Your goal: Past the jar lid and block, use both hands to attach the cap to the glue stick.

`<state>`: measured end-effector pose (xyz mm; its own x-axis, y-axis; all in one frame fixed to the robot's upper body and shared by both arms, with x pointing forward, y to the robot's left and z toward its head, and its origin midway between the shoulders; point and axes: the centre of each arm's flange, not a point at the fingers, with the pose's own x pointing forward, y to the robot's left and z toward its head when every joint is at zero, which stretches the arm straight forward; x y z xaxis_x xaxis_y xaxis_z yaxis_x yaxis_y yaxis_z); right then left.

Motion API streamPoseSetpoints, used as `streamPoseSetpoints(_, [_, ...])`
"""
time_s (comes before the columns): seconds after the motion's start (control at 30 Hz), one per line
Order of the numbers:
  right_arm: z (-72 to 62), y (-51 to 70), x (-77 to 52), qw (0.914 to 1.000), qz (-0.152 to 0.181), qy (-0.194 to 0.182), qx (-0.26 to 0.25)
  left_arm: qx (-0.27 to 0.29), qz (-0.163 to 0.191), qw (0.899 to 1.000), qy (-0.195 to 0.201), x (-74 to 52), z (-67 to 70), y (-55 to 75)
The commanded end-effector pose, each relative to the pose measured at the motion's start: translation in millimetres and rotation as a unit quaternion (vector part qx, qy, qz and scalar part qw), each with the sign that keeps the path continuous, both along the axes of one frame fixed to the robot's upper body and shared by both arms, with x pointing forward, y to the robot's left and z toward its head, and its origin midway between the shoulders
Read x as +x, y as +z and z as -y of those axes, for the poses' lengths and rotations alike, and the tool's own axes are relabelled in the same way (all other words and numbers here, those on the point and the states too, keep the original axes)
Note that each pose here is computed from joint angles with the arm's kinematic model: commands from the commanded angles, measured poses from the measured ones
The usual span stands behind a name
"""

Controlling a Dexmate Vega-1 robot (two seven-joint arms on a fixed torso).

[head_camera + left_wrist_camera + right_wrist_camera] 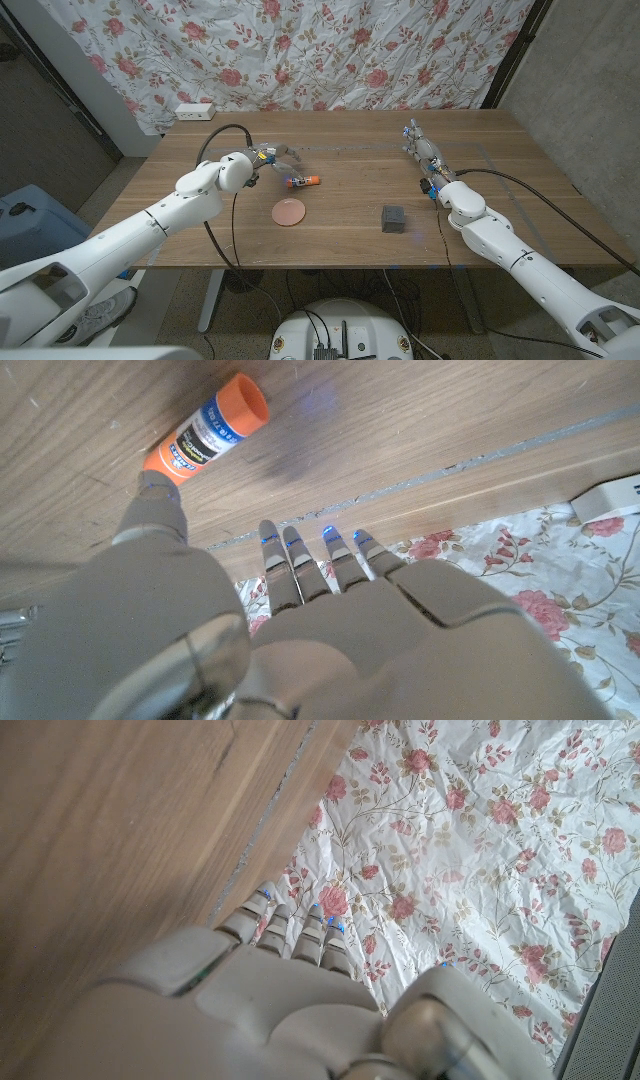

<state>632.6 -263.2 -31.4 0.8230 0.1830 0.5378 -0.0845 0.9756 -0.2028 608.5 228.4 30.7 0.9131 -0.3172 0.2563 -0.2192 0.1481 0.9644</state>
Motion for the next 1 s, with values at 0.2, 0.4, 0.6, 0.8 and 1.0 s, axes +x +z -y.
streamPoseSetpoints(0.2, [6.1, -5.1, -0.8, 0.9989, 0.001, 0.020, 0.043, -0.145, 0.019, 0.988, -0.047, 1.7, -24.2, -12.9])
streamPoseSetpoints(0.4, [3.6, -5.8, 2.2, 0.9987, 0.001, 0.029, 0.042, -0.180, 0.034, 0.982, -0.049, 5.8, -26.6, -17.5])
streamPoseSetpoints(0.6, [2.7, -5.3, 6.4, 0.9988, 0.001, 0.031, 0.038, -0.229, 0.048, 0.971, -0.057, 9.6, -28.5, -22.5])
streamPoseSetpoints(0.8, [4.3, -6.3, 9.0, 0.9987, 0.000, 0.033, 0.038, -0.279, 0.052, 0.957, -0.068, 13.0, -29.3, -28.6])
streamPoseSetpoints(1.0, [7.5, -8.0, 10.8, 0.9986, -0.002, 0.034, 0.040, -0.313, 0.064, 0.945, -0.076, 14.2, -31.6, -33.2])
